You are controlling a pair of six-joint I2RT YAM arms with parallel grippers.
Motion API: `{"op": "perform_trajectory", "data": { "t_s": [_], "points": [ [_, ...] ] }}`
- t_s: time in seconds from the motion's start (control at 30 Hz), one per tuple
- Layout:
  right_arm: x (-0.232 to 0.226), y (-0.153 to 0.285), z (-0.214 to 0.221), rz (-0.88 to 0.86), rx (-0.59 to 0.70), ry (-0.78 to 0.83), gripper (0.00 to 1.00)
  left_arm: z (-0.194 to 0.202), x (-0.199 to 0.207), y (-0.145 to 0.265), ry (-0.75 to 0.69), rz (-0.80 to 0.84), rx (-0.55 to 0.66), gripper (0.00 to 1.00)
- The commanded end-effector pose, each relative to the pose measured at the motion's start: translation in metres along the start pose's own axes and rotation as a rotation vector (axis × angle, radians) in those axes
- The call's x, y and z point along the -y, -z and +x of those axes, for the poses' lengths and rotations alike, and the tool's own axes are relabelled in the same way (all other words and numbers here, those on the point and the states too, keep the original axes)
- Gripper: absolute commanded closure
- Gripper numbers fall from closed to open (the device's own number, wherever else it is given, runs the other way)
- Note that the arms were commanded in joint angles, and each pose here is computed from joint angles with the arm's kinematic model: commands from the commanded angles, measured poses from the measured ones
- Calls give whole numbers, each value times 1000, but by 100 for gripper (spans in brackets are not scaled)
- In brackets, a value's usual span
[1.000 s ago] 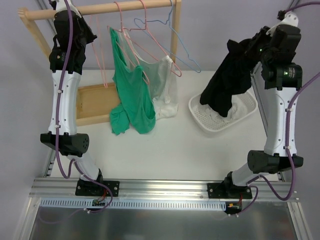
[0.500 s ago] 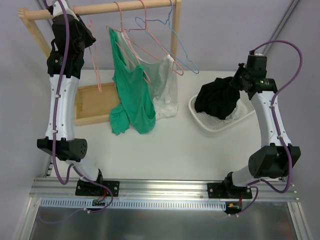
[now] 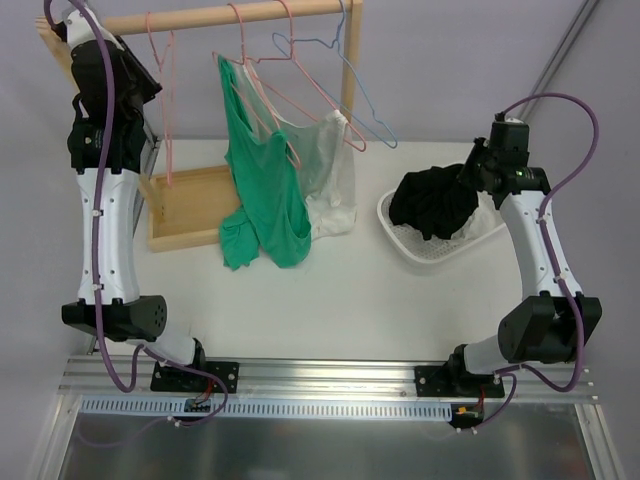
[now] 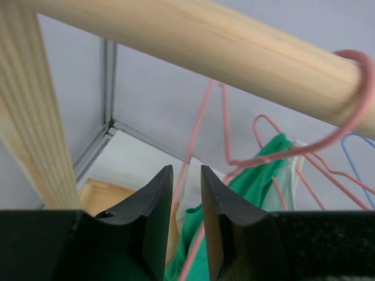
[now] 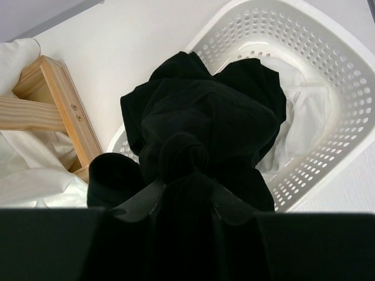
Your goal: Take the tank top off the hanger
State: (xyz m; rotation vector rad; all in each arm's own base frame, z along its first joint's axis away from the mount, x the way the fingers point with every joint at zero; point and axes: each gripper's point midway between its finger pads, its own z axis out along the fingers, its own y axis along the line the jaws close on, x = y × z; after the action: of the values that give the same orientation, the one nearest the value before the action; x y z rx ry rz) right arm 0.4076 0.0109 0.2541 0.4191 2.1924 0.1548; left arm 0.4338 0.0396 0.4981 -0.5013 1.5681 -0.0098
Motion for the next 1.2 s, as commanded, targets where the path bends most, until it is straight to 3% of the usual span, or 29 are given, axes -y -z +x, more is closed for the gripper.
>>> {"op": "perform_trajectory", "data": {
  "t_s": [0.0, 0.17, 0.3, 0.33, 0.4, 0.53, 0.6, 0.77, 1.17],
  "points": [
    [-2, 9, -18, -13, 74, 3, 73, -20, -18, 6, 2, -46, 62, 72],
    [-4, 10, -17, -24, 70, 2, 69, -30, -31, 8, 20, -69, 86, 71],
    [-4, 8, -16, -25, 63, 7, 31, -38, -25, 17, 47, -36, 100, 58],
    [-4, 8, -16, -26, 66, 6, 29, -40, -23, 20, 53, -25, 103, 49],
    [-3, 10, -17, -24, 68, 7, 26, -49, -16, 31, 66, 16, 120, 44],
    [-1, 9, -15, -12, 64, 9, 23, -60, 7, 54, 73, 139, 129, 39],
    [3, 9, -12, 11, 54, 7, 21, -62, 23, 59, -6, 192, 135, 35],
    [11, 12, -8, 55, 37, 8, 20, -69, 93, 89, -108, 348, 181, 30],
    [4, 27, -10, 34, 68, -6, 19, -20, 143, 51, -176, 398, 96, 20]
  ]
}}
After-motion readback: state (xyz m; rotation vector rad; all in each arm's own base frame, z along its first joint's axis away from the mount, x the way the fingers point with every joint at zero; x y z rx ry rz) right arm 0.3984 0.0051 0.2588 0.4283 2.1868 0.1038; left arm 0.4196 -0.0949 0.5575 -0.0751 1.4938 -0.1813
